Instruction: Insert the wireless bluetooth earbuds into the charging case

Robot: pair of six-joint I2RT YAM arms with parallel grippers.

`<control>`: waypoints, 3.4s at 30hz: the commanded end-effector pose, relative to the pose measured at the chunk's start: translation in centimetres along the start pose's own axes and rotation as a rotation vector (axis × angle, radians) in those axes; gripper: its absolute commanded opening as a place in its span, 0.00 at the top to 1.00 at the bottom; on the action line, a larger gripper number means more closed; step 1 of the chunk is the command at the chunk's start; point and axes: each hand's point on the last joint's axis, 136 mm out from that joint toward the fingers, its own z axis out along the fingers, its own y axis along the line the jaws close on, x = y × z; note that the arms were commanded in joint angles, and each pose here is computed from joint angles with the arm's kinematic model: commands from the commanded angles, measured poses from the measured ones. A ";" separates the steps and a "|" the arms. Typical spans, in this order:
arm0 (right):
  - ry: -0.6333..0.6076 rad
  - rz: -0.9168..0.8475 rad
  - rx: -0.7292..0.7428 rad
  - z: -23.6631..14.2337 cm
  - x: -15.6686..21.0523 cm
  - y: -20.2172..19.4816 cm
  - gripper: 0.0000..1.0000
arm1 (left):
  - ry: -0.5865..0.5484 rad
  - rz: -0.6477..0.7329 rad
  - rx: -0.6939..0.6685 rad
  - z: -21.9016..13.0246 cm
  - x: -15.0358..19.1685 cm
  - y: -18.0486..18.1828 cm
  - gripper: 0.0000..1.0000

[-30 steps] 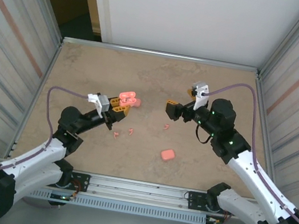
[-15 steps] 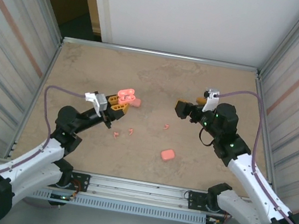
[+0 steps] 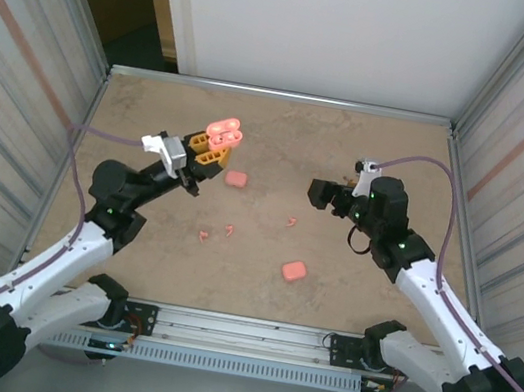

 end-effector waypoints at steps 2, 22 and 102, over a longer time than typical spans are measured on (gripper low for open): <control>0.039 0.046 0.031 0.6 -0.5 -0.3 0.01 | -0.093 0.078 -0.010 1.0 -2.4 0.7 1.00; 0.442 0.090 0.112 7.2 6.8 -0.8 0.32 | -0.135 0.084 0.015 -0.9 -0.2 0.0 1.00; 0.896 -0.260 0.448 10.5 17.5 -4.4 0.67 | -0.099 0.062 0.013 -0.2 0.7 0.5 1.00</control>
